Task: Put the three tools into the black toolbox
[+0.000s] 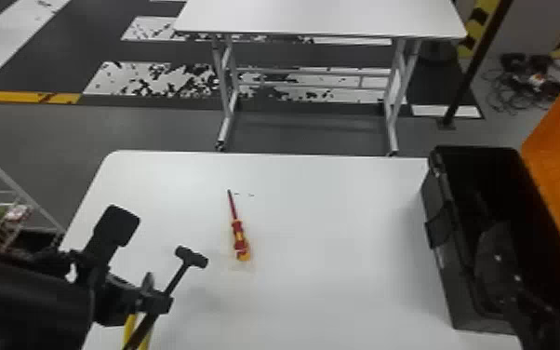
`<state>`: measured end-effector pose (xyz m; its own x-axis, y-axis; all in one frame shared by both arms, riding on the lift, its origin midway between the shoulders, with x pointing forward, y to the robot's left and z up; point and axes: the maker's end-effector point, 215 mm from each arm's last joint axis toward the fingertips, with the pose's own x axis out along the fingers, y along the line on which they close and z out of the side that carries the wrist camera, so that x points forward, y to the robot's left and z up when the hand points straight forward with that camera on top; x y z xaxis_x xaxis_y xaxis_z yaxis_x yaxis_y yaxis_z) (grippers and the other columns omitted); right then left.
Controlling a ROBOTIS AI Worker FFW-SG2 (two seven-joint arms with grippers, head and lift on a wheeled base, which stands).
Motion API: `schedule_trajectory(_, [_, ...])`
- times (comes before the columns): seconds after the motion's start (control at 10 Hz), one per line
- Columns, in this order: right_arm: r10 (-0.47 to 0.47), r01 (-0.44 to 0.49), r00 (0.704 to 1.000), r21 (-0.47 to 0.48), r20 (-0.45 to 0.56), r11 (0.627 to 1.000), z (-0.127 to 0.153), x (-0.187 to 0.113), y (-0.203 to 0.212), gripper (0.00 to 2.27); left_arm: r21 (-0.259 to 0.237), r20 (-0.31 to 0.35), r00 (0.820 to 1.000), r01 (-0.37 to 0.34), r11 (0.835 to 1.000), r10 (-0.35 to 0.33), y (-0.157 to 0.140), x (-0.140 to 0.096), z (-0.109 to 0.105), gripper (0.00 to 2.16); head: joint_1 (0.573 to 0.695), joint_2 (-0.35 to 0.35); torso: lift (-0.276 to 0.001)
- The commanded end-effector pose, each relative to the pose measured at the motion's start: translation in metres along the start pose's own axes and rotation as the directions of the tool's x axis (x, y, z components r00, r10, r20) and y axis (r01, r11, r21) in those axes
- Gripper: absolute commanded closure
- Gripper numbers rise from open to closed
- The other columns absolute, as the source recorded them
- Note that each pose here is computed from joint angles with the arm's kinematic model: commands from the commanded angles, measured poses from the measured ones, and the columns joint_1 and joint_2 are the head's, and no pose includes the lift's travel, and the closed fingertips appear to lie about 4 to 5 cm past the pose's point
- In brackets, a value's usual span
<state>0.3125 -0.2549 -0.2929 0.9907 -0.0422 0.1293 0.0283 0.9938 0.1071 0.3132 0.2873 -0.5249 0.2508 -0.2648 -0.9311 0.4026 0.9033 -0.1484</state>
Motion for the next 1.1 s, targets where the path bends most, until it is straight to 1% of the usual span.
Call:
schedule_trajectory(0.0, [0.020,-0.020,1.000,0.008,0.003,1.000,0.002,0.002,0.008,0.13,-0.026,0.064,0.998,0.022,0.999,-0.021,-0.007,-0.019,0.002,1.89,0.695,0.059,-0.051])
schedule_trajectory(0.1, [0.081,-0.080,0.996,0.015,-0.037,0.997,-0.005,0.007,0.024,0.13,-0.031,0.112,0.993,0.038,0.999,-0.034,-0.014,-0.031,0.006,1.89,0.695,0.069,-0.051])
schedule_trajectory(0.2, [0.150,-0.145,0.981,0.051,-0.121,0.988,-0.019,0.012,0.043,0.13,-0.017,0.159,0.986,0.056,0.998,-0.052,-0.024,-0.039,0.013,1.89,0.695,0.090,-0.051])
schedule_trajectory(0.3, [0.192,-0.183,0.965,0.069,-0.181,0.981,-0.027,0.017,0.058,0.13,0.001,0.191,0.979,0.071,0.997,-0.070,-0.038,-0.045,0.019,1.89,0.695,0.114,-0.051])
schedule_trajectory(0.4, [0.225,-0.210,0.942,0.084,-0.250,0.974,-0.039,0.018,0.069,0.13,-0.003,0.243,0.961,0.133,0.991,-0.129,-0.055,-0.052,0.030,1.89,0.695,0.121,-0.051])
schedule_trajectory(0.5, [0.233,-0.216,0.927,0.090,-0.292,0.972,-0.047,0.019,0.072,0.13,-0.023,0.290,0.935,0.218,0.976,-0.202,-0.072,-0.056,0.039,1.89,0.695,0.118,-0.051])
schedule_trajectory(0.6, [0.231,-0.214,0.923,0.087,-0.307,0.973,-0.050,0.019,0.070,0.13,-0.032,0.349,0.892,0.319,0.947,-0.288,-0.094,-0.062,0.054,1.89,0.695,0.099,-0.051])
schedule_trajectory(0.7, [0.227,-0.211,0.918,0.085,-0.325,0.974,-0.053,0.018,0.068,0.13,-0.017,0.387,0.834,0.434,0.901,-0.394,-0.123,-0.067,0.067,1.89,0.695,0.057,-0.051])
schedule_trajectory(0.8, [0.225,-0.209,0.913,0.082,-0.340,0.974,-0.056,0.017,0.066,0.13,0.008,0.420,0.764,0.536,0.844,-0.490,-0.149,-0.075,0.079,1.89,0.695,0.033,-0.051])
schedule_trajectory(0.9, [0.226,-0.212,0.903,0.080,-0.365,0.974,-0.059,0.013,0.064,0.13,0.027,0.446,0.694,0.621,0.783,-0.565,-0.170,-0.083,0.090,1.89,0.695,-0.025,-0.051])
schedule_trajectory(1.0, [0.234,-0.221,0.894,0.078,-0.381,0.972,-0.058,0.010,0.063,0.13,0.051,0.465,0.625,0.688,0.724,-0.627,-0.185,-0.093,0.098,1.89,0.695,-0.082,-0.051])
